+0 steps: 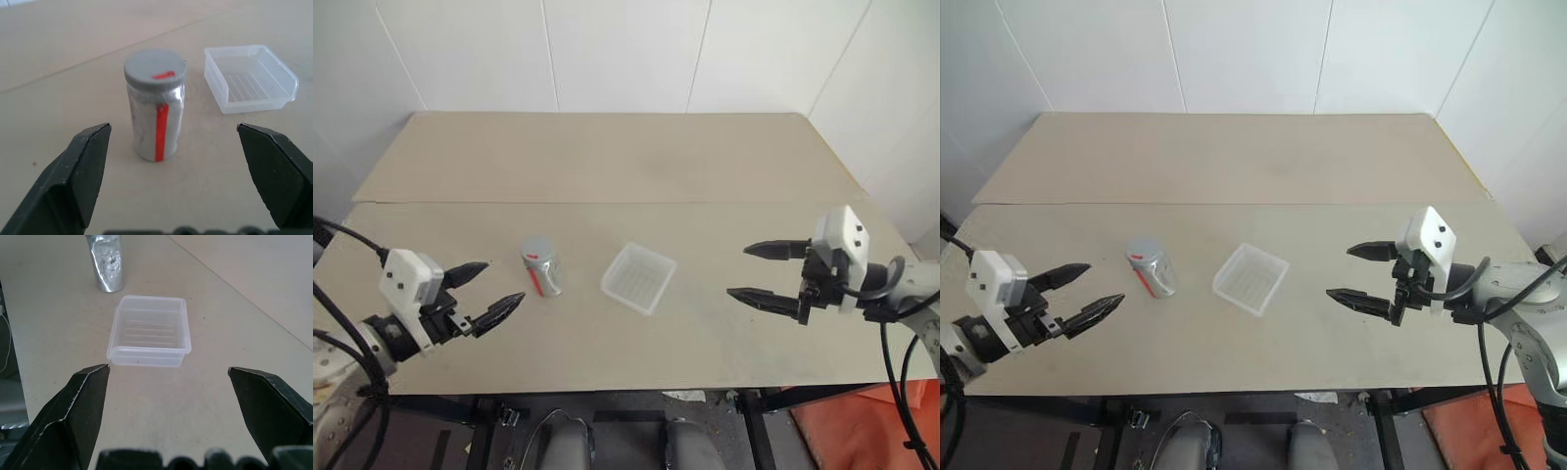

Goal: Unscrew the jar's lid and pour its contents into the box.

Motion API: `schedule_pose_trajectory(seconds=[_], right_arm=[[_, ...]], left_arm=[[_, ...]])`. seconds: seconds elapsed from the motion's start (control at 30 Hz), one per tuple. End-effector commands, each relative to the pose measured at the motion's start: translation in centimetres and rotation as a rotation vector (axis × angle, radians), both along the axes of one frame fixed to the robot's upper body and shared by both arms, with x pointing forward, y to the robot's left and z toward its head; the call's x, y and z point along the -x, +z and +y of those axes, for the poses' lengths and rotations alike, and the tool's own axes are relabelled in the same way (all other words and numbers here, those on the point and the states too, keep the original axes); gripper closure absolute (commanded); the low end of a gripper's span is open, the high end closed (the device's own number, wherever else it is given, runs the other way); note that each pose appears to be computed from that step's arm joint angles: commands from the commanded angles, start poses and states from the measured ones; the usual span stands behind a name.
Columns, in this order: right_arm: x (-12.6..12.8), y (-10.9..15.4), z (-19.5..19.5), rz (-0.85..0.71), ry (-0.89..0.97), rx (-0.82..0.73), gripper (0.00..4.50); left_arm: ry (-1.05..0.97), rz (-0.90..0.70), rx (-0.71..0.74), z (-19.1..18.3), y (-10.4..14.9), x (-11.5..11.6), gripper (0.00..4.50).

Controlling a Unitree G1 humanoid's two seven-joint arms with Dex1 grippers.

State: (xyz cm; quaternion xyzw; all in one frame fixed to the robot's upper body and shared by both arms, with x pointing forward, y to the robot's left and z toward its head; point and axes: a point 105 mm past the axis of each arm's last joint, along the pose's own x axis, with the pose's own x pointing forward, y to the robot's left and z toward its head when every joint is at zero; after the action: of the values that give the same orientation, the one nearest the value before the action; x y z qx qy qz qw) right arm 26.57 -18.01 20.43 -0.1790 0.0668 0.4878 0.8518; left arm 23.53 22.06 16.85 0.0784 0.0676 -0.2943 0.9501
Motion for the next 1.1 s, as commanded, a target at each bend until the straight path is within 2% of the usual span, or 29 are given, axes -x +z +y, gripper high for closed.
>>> schedule_pose_trajectory(seconds=[0.03, 0.43, 1.1], right_arm=[[0.0, 0.9, 0.5, -0.057, 0.025, 0.021, 0.0], [-0.2, 1.7, 0.3, -0.069, 0.051, 0.058, 0.0], [0.9, 2.6, 1.7, -0.04, 0.236, 0.051, 0.0]], left_arm=[[0.041, -0.039, 0.017, -1.2, -0.1, -0.4, 0.02], [0.221, -0.066, 0.108, -2.7, -2.6, -2.6, 0.02], [0.215, -0.14, 0.13, -4.9, -3.4, -6.4, 0.02]])
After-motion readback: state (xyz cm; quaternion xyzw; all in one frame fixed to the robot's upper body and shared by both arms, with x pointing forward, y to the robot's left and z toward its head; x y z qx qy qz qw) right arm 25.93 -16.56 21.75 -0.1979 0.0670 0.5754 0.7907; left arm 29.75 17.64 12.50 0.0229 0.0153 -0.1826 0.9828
